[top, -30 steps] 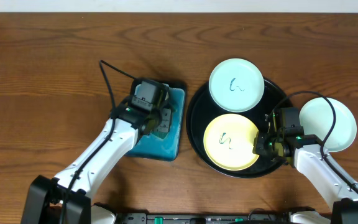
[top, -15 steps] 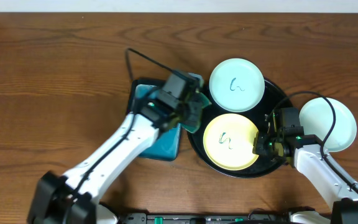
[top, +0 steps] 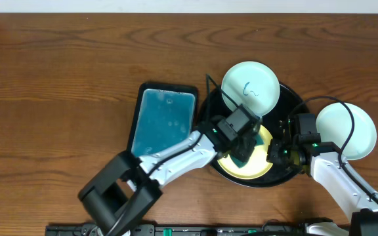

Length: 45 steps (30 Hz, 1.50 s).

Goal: Clean dirty plates on tray and stack at the side
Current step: 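Scrub the yellow plate with the sponge in the left gripper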

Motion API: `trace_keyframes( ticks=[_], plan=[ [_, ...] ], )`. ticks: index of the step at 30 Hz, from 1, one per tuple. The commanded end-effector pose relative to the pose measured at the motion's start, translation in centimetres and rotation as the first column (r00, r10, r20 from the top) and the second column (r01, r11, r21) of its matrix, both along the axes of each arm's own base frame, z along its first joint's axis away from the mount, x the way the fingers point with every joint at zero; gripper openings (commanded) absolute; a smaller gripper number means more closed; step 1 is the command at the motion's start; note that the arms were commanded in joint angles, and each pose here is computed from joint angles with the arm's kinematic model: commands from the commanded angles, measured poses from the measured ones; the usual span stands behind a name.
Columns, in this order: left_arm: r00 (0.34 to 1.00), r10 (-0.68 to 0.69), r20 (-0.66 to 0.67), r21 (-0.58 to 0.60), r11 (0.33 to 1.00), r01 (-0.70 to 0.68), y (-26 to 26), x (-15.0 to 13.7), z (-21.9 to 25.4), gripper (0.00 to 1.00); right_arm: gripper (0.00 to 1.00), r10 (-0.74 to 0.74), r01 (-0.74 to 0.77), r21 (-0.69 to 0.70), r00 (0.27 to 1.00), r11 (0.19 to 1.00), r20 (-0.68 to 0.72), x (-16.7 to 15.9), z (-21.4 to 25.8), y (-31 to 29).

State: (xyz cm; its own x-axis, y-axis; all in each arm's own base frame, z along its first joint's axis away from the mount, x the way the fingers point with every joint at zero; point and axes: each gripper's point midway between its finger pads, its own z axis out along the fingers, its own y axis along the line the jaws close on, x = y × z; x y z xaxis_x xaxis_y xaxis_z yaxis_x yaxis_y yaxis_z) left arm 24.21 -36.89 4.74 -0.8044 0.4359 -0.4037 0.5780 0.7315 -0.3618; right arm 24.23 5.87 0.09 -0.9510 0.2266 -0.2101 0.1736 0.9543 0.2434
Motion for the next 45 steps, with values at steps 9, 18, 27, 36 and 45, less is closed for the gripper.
trace_keyframes(
  ticks=[9, 18, 27, 36, 45],
  plan=[
    [0.984, 0.173, 0.048, 0.218, 0.959, -0.179, 3.4, 2.9, -6.7, 0.07, 0.01, 0.014, -0.014, -0.001, 0.997, 1.000, -0.081, -2.1, -1.3, 0.4],
    [0.926, 0.377, 0.038, 0.322, 0.872, -0.368, 9.8, 5.8, -6.7, 0.07, 0.01, 0.014, -0.014, -0.002, 0.996, 1.000, -0.089, -2.3, -1.4, 0.3],
    [0.986, 0.129, -0.107, 0.043, 0.991, -0.125, 4.3, 2.3, 0.2, 0.07, 0.01, 0.014, -0.014, -0.002, 0.996, 1.000, -0.091, -2.4, -1.4, 0.3],
    [0.989, 0.144, -0.047, -0.028, 0.989, -0.145, 2.8, 3.4, 1.7, 0.07, 0.01, 0.014, -0.014, -0.002, 0.996, 1.000, -0.092, -2.4, -1.4, 0.3],
    [0.995, 0.042, -0.086, 0.066, 0.997, -0.036, 0.2, -0.8, -3.2, 0.07, 0.01, 0.014, -0.014, -0.002, 0.996, 1.000, -0.091, -2.4, -1.4, 0.3]
  ],
)
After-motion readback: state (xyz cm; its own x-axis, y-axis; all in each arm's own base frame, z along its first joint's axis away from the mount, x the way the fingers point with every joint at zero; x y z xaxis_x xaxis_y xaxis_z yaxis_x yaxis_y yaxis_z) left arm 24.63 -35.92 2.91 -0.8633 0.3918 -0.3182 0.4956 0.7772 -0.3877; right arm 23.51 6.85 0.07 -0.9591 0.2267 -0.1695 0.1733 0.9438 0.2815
